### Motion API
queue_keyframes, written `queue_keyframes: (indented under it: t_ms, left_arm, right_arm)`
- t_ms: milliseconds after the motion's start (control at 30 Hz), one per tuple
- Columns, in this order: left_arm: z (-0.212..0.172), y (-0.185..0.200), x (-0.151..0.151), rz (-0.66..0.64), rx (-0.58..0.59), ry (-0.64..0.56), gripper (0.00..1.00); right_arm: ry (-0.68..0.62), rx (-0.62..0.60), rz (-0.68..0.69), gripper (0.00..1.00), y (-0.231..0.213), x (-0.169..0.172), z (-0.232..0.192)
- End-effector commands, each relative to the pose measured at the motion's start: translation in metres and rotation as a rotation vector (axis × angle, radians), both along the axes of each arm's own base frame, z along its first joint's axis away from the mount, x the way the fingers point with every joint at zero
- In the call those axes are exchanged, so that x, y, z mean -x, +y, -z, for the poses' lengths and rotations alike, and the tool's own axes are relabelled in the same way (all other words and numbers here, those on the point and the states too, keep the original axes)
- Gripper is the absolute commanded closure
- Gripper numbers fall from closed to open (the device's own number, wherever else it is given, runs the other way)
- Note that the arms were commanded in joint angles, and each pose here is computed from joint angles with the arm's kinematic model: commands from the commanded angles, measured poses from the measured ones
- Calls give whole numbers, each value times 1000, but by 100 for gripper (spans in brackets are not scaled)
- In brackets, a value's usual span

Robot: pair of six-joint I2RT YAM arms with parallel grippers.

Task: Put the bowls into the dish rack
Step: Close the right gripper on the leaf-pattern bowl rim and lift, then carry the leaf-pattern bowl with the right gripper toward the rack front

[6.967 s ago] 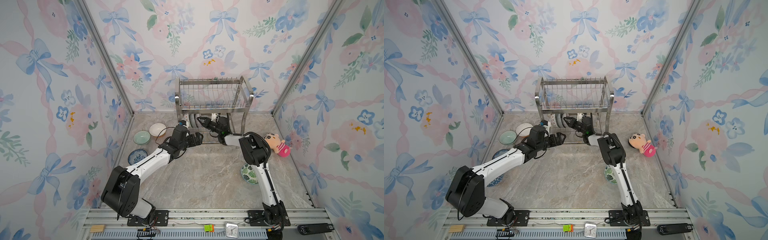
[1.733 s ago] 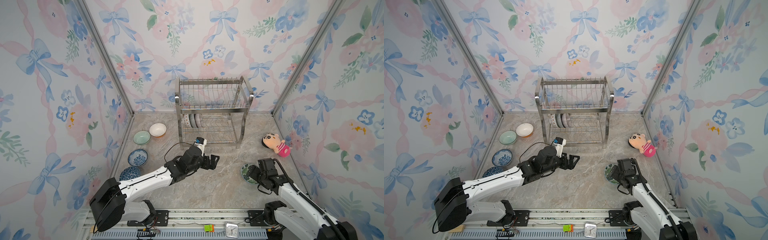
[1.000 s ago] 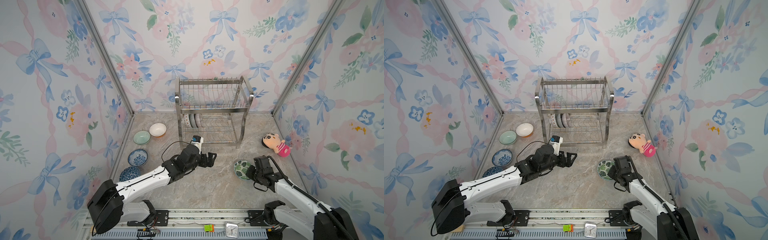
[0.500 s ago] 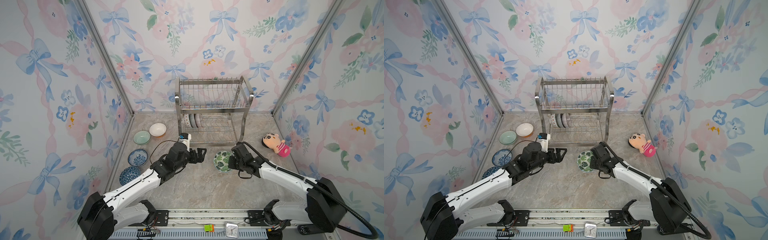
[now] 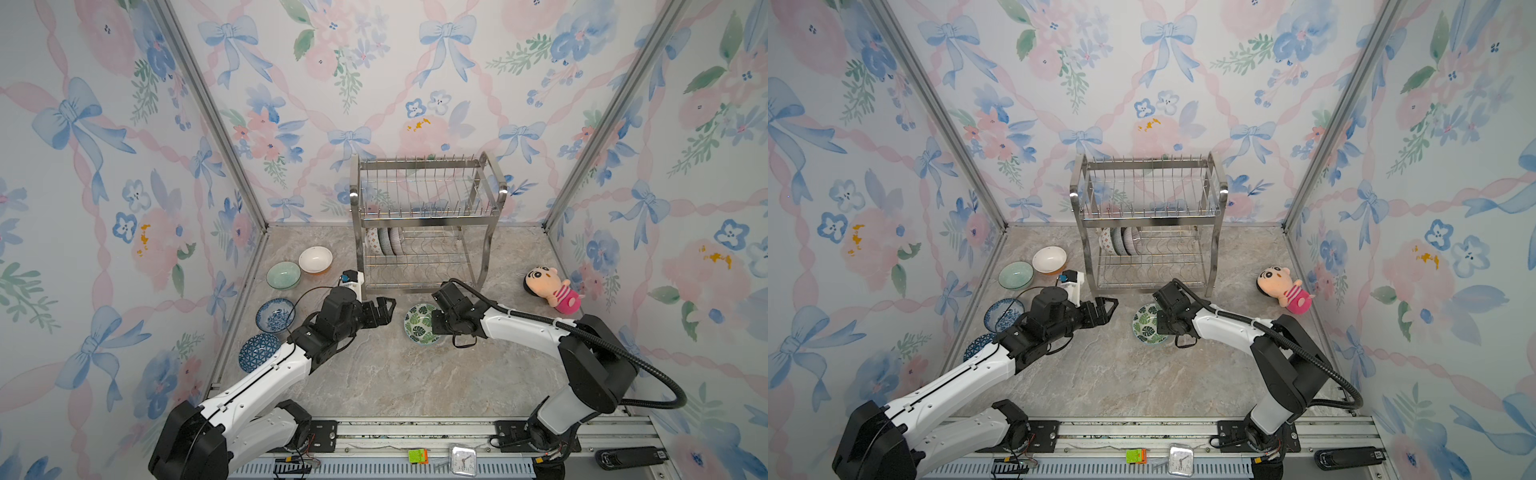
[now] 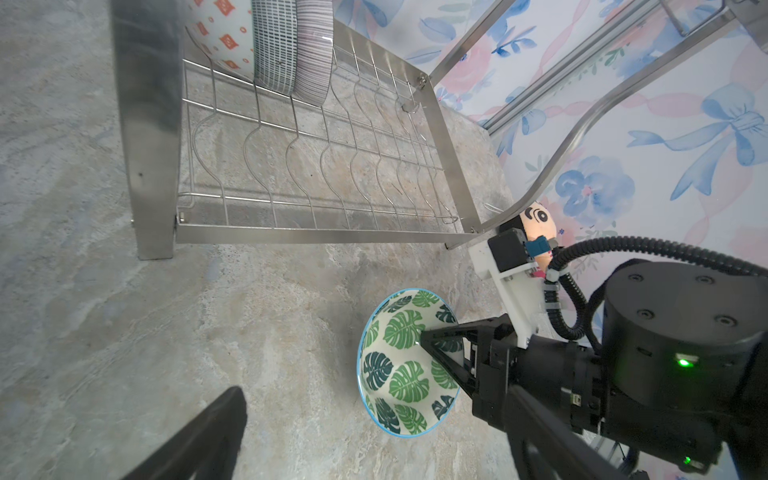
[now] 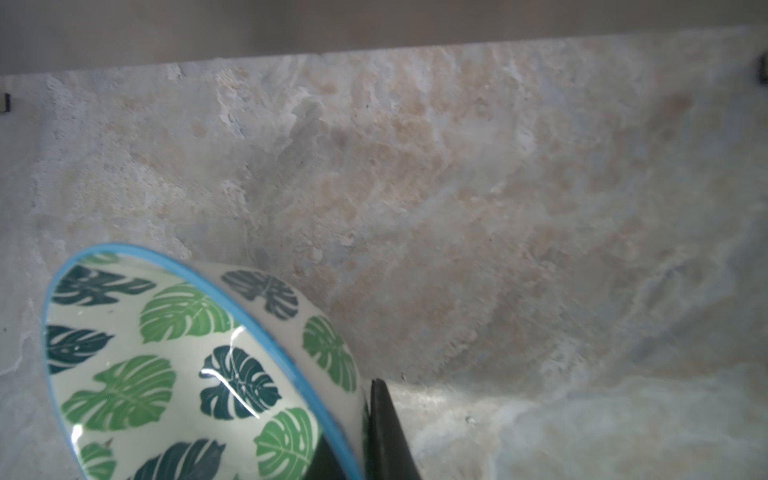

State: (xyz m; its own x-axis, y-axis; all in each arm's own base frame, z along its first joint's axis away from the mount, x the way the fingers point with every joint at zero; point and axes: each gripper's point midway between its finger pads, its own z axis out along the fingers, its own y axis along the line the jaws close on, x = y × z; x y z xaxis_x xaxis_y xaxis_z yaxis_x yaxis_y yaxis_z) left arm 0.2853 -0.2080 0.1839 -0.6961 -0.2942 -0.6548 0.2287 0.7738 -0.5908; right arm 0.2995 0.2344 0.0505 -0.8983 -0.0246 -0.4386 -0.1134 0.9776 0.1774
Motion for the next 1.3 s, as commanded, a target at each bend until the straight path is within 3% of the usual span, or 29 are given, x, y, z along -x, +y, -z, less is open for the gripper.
queue_keyframes:
  t_ms: [0,133,233,533,867,1067,1267]
  left_arm:
    - [-1,0,4,15,18,9,2]
    - [0,1,5,14,15,12,2]
    - [0,2,5,11,13,11,2]
    - [-1,1,3,12,12,13,2]
    - [0,11,-1,-4,43,39,2]
    - [7,25,-3,-27,118,79,2]
    - [20,41,2,-53,192,136,2]
  right_arm:
    - [-3,-1,-43,91,13,-11,-1]
    - [25,12,-57,81,14,-13,5]
    - [21,14,-59,81,12,-15,3]
    - [-19,40,-49,65,4,-21,-16]
    - [-183,188,-70,56,-10,-20,-76]
    - [-232,184,-176,56,33,-13,-91]
    - [-197,156,-289,57,88,-4,-74]
